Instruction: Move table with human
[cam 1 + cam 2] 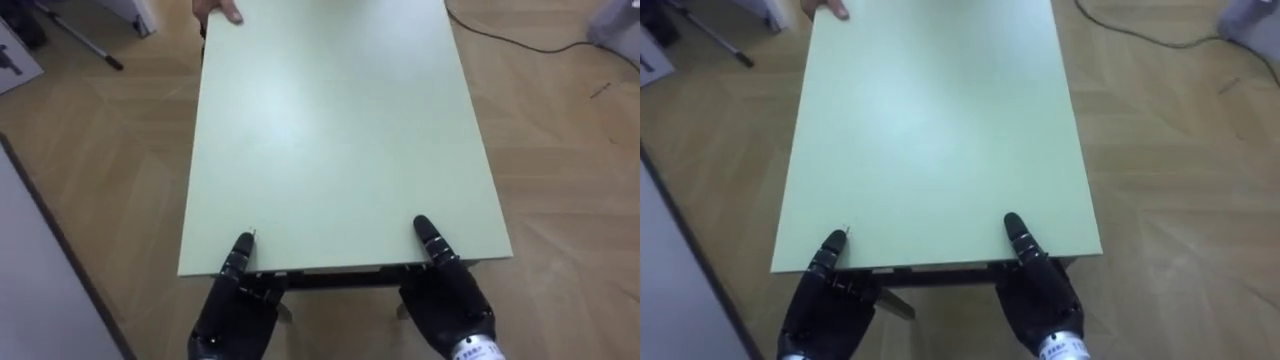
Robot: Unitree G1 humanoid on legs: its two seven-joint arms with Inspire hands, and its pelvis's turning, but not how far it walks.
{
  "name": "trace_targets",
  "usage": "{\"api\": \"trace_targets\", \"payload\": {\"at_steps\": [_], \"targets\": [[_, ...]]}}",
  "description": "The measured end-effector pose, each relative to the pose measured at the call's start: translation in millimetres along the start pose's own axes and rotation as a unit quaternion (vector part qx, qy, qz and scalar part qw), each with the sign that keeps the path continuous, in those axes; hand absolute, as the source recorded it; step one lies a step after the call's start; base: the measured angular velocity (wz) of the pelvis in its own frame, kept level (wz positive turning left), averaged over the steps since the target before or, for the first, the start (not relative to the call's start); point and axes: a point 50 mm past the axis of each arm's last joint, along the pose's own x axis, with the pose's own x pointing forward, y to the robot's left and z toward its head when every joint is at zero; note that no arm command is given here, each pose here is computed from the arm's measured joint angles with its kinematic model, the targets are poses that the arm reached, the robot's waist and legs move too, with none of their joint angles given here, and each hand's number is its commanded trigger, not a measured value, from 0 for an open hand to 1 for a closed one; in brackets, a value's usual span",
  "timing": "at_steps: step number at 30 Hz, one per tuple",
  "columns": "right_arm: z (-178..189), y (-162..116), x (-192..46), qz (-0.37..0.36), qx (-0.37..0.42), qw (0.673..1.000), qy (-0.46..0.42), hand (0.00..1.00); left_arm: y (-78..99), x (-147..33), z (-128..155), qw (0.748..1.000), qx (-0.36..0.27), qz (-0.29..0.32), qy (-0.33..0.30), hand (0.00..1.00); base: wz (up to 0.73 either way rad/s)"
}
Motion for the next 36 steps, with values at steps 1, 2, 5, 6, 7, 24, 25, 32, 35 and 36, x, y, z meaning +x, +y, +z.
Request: {"api": "trace_targets", "payload": {"at_steps": [1, 2, 5, 6, 7, 24, 25, 32, 35, 36], "targets": [[-1.1, 0.0, 0.0, -0.002, 0.002, 1.000, 0.000, 1.00, 0.5, -0.2, 0.3, 1.000, 0.000, 0.002, -0.001, 1.00, 0.28], [-1.6, 0.0, -0.1, -0.002, 0.004, 1.000, 0.000, 1.00, 0.7, -0.5, 0.2, 1.000, 0.000, 0.003, -0.001, 1.00, 0.39], [-4.0, -1.5, -2.4, -0.007, 0.007, 1.000, 0.000, 1.00, 0.9, -0.4, 0.6, 1.000, 0.002, 0.004, 0.000, 1.00, 0.77], [-5.3, -2.6, -4.1, -0.010, 0.011, 1.000, -0.001, 1.00, 1.5, -1.0, 1.0, 1.000, 0.004, 0.005, 0.001, 1.00, 0.88], [-6.5, -3.3, -5.1, -0.012, 0.015, 1.000, -0.001, 1.00, 1.9, -1.2, 1.6, 1.000, 0.007, 0.005, 0.003, 1.00, 0.90], [-18.8, -0.1, -4.1, -0.008, 0.040, 0.999, 0.012, 1.00, 0.5, -0.5, 12.3, 0.999, 0.028, 0.004, -0.019, 1.00, 0.52], [-18.7, 0.4, -3.4, -0.007, 0.036, 0.999, 0.013, 1.00, 0.5, -0.4, 12.6, 0.999, 0.027, 0.004, -0.019, 1.00, 0.40], [-22.2, 0.2, 1.2, -0.007, 0.037, 0.999, 0.020, 1.00, 2.3, -1.4, 15.0, 0.999, 0.024, 0.008, -0.027, 1.00, 0.35], [-20.7, -1.3, 0.9, -0.009, 0.037, 0.999, 0.014, 1.00, 0.1, 0.9, 13.0, 0.999, 0.023, 0.008, -0.023, 1.00, 0.75], [-18.9, -1.9, 0.3, -0.008, 0.038, 0.999, 0.008, 1.00, -2.6, 3.8, 11.9, 0.999, 0.024, 0.006, -0.020, 1.00, 1.02]]}}
